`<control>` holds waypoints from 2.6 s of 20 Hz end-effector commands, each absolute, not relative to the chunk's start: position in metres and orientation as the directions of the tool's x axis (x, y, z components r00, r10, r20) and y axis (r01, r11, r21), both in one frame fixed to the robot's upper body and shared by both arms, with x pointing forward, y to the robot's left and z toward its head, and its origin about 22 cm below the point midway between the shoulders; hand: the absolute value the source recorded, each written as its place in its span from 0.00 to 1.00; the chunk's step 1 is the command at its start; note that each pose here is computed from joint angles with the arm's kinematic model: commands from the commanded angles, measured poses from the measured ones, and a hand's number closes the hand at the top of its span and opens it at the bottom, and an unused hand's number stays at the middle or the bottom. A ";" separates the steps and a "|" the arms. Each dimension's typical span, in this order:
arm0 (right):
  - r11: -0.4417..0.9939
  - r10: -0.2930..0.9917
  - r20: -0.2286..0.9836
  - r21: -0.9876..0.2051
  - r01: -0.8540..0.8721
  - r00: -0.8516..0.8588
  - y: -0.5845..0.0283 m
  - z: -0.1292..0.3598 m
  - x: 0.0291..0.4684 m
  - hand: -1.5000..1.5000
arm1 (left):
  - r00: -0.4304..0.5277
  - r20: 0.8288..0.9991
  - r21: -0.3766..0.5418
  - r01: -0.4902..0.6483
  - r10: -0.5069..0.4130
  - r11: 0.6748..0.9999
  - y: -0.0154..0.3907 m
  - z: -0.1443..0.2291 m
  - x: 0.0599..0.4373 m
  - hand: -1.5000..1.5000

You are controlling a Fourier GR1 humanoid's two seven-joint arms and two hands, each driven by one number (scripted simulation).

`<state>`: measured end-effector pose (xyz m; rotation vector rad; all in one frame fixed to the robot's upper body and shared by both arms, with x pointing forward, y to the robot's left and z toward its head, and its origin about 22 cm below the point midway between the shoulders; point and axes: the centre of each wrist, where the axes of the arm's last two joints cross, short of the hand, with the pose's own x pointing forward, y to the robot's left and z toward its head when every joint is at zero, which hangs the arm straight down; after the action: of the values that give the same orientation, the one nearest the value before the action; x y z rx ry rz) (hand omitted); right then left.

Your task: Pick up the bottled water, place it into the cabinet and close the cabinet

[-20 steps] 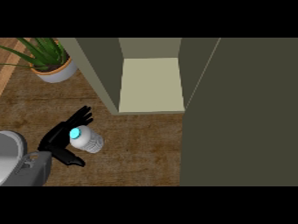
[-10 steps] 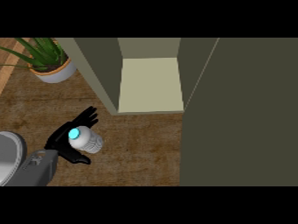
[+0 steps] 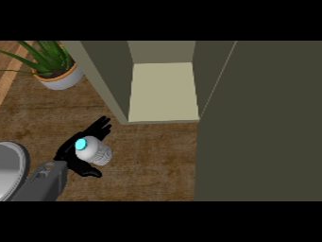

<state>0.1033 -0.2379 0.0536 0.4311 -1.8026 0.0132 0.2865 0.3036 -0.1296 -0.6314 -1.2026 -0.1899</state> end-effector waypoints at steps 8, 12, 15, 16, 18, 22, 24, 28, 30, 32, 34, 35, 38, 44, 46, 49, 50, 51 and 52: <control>0.932 -0.284 0.936 0.219 -0.288 -0.206 -0.229 0.057 0.114 0.00 | 0.394 0.855 -0.516 0.579 0.338 0.631 0.259 -0.141 0.285 0.00; 0.925 -0.298 0.933 0.231 -0.300 -0.199 -0.229 0.050 0.112 0.00 | 0.398 0.857 -0.513 0.597 0.327 0.617 0.272 -0.147 0.271 1.00; 0.935 -0.283 0.939 0.224 -0.276 -0.195 -0.236 0.044 0.102 0.00 | 0.406 0.840 -0.542 0.582 0.360 0.606 0.251 -0.153 0.267 1.00; 0.926 -0.288 0.939 0.223 -0.304 -0.187 -0.225 0.046 0.102 0.00 | 0.405 0.846 -0.530 0.586 0.345 0.613 0.262 -0.149 0.270 1.00; 0.926 -0.290 0.937 0.223 -0.303 -0.196 -0.240 0.050 0.116 0.00 | 0.395 0.853 -0.521 0.615 0.340 0.593 0.260 -0.139 0.284 1.00; 0.930 -0.278 0.942 0.215 -0.299 -0.188 -0.238 0.051 0.113 0.00 | 0.351 0.869 -0.495 0.604 0.350 0.625 0.272 -0.139 0.281 1.00; 0.942 -0.262 0.944 0.206 -0.265 -0.198 -0.245 0.055 0.104 0.00 | 0.243 0.878 -0.478 0.433 0.412 0.764 0.276 -0.151 0.261 1.00; 0.945 -0.259 0.944 0.204 -0.255 -0.205 -0.246 0.052 0.104 0.00 | 0.016 0.891 -0.453 0.046 0.453 0.890 0.316 -0.151 0.244 1.00; 0.949 -0.265 0.941 0.217 -0.227 -0.208 -0.250 0.056 0.103 0.00 | -0.013 0.890 -0.456 0.015 0.456 0.890 0.318 -0.161 0.221 1.00; 0.939 -0.269 0.946 0.217 -0.266 -0.180 -0.236 0.044 0.102 0.00 | -0.047 0.858 -0.511 0.032 0.512 0.859 0.336 -0.149 0.232 1.00; 0.935 -0.277 0.941 0.217 -0.281 -0.194 -0.251 0.044 0.104 0.00 | -0.065 0.843 -0.535 -0.008 0.533 0.845 0.311 -0.157 0.235 1.00; 0.941 -0.263 0.944 0.205 -0.269 -0.199 -0.233 0.058 0.115 0.00 | -0.065 0.834 -0.548 0.017 0.548 0.836 0.302 -0.163 0.224 1.00; 0.934 -0.289 0.934 0.228 -0.274 -0.208 -0.233 0.058 0.103 0.00 | -0.047 0.829 -0.557 0.024 0.557 0.830 0.310 -0.147 0.242 1.00; 0.925 -0.287 0.938 0.220 -0.309 -0.193 -0.239 0.056 0.096 0.00 | -0.031 0.823 -0.564 0.056 0.567 0.824 0.285 -0.138 0.231 1.00; 0.932 -0.267 0.945 0.205 -0.299 -0.186 -0.229 0.039 0.094 0.00 | 0.008 0.832 -0.554 0.066 0.554 0.830 0.287 -0.119 0.238 1.00; 0.932 -0.277 0.943 0.217 -0.289 -0.183 -0.246 0.051 0.098 0.00 | 0.005 0.850 -0.525 0.085 0.526 0.847 0.273 -0.104 0.238 1.00; 0.932 -0.281 0.940 0.219 -0.290 -0.192 -0.229 0.053 0.104 0.00 | 0.004 0.844 -0.534 0.097 0.536 0.840 0.256 -0.090 0.252 1.00; 0.928 -0.286 0.942 0.225 -0.298 -0.178 -0.241 0.065 0.099 0.00 | 0.008 0.859 -0.511 0.097 0.513 0.854 0.267 -0.085 0.247 1.00; 0.930 -0.292 0.939 0.235 -0.282 -0.182 -0.238 0.058 0.093 0.00 | 0.008 0.850 -0.524 0.110 0.526 0.845 0.242 -0.091 0.249 1.00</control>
<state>0.0981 -0.2383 0.0553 0.4271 -1.7763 0.0096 0.2454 0.2689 -0.1058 -0.4975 -1.5439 0.3722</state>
